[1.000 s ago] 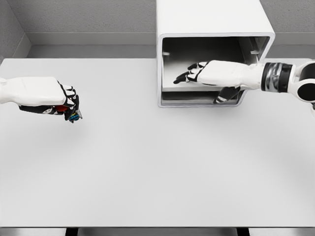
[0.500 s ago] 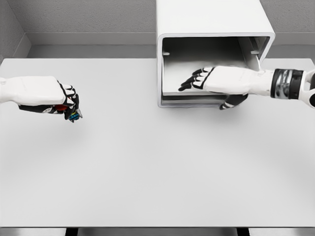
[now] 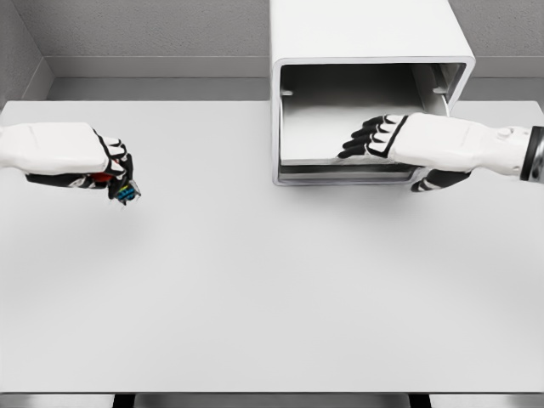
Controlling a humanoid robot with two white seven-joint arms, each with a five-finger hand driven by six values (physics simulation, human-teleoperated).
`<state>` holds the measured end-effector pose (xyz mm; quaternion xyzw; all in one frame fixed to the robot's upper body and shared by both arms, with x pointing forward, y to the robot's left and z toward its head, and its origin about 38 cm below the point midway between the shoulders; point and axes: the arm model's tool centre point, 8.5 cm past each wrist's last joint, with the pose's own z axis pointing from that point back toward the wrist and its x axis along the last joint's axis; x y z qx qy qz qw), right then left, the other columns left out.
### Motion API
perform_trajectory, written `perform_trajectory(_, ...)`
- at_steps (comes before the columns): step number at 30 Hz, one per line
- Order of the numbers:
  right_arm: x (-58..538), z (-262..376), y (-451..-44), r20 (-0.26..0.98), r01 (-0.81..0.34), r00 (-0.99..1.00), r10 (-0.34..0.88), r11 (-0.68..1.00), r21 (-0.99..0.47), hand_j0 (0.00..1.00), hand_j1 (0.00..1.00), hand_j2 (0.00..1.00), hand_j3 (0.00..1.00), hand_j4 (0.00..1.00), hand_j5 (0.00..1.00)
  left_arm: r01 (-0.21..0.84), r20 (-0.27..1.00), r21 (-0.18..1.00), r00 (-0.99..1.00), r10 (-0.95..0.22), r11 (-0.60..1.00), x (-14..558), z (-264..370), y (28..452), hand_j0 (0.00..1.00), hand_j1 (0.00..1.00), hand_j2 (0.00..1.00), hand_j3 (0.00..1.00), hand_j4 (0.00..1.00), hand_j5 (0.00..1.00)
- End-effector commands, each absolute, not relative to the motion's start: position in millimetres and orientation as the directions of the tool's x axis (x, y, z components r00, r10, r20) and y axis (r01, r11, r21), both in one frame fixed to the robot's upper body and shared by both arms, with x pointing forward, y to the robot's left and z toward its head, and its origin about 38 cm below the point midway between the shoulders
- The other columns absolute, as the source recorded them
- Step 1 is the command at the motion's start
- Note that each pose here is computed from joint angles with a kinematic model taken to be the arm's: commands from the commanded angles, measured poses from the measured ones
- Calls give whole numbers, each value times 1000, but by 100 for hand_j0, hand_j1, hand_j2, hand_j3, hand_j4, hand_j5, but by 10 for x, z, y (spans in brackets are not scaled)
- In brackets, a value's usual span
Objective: Slide open multi-storey tabletop storage cabinets and put open load switch and slide close multi-storey tabletop storage cabinets
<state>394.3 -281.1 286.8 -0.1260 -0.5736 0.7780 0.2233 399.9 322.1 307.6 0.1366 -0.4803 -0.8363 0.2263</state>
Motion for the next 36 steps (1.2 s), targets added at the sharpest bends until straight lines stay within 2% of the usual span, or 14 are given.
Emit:
perform_trajectory(1, 3851, 3148, -2967, 5, -132, -879, 477, -233, -963, 100, 100, 100, 100, 100, 100, 238, 10, 878, -876, -483, -414, 3957, 3123, 3115, 33, 33, 33, 33, 33, 33)
perform_trajectory(7, 3671, 3467, -3528, 3, -121, -813, 582, -163, -979, 100, 100, 100, 100, 100, 100, 163, -22, 900, -909, -416, -404, 3972, 3295, 2836, 33, 33, 33, 33, 33, 33)
perform_trajectory(10, 3585, 3459, -3707, 29, -141, -787, 616, -134, -981, 100, 100, 100, 100, 100, 100, 152, -23, 905, -915, -403, -398, 3985, 3308, 2773, 33, 33, 33, 33, 33, 33)
perform_trajectory(15, 3407, 3382, -4044, 43, -182, -725, 688, -130, -975, 100, 100, 100, 100, 100, 100, 65, -64, 918, -949, -308, -390, 3913, 3471, 2435, 33, 33, 33, 33, 33, 33)
perform_trajectory(18, 3306, 3150, -4149, 93, -253, -698, 710, -123, -960, 100, 100, 100, 100, 100, 100, 29, -82, 925, -958, -274, -379, 3921, 3561, 2290, 33, 33, 33, 33, 33, 33)
perform_trajectory(19, 3288, 3081, -4156, 105, -273, -694, 712, -125, -954, 94, 94, 94, 94, 94, 94, 14, -91, 927, -961, -260, -376, 3926, 3600, 2232, 33, 33, 33, 33, 33, 33)
perform_trajectory(22, 3248, 2957, -4170, 127, -319, -689, 714, -141, -937, 61, 61, 61, 61, 61, 61, -35, -112, 939, -972, -207, -343, 3934, 3717, 1992, 33, 33, 33, 33, 33, 33)
perform_trajectory(26, 3246, 2894, -4159, 142, -336, -688, 711, -139, -932, 61, 61, 61, 61, 61, 61, -74, -133, 945, -976, -170, -317, 3928, 3817, 1824, 33, 33, 33, 33, 33, 33)
perform_trajectory(27, 3244, 2875, -4152, 146, -341, -689, 710, -139, -930, 64, 64, 64, 64, 64, 64, -83, -134, 950, -979, -151, -302, 3920, 3833, 1743, 33, 33, 33, 33, 33, 33)
perform_trajectory(28, 3246, 2868, -4155, 147, -343, -688, 711, -140, -929, 74, 74, 74, 74, 74, 74, -88, -129, 955, -983, -128, -284, 3912, 3831, 1637, 33, 33, 33, 33, 33, 33)
perform_trajectory(29, 3244, 2853, -4143, 150, -346, -690, 708, -140, -928, 67, 67, 67, 67, 67, 67, -95, -121, 962, -989, -87, -257, 3896, 3823, 1452, 33, 33, 33, 33, 33, 33)
perform_trajectory(32, 3239, 2813, -4124, 158, -358, -692, 704, -145, -922, 44, 44, 44, 44, 44, 44, -106, -122, 967, -991, -55, -233, 3870, 3847, 1315, 33, 33, 33, 33, 33, 33)
perform_trajectory(36, 3227, 2657, -4044, 191, -396, -701, 687, -153, -905, 44, 44, 44, 44, 44, 44, -136, -138, 978, -990, 2, -156, 3820, 3985, 1047, 33, 33, 33, 33, 33, 33)
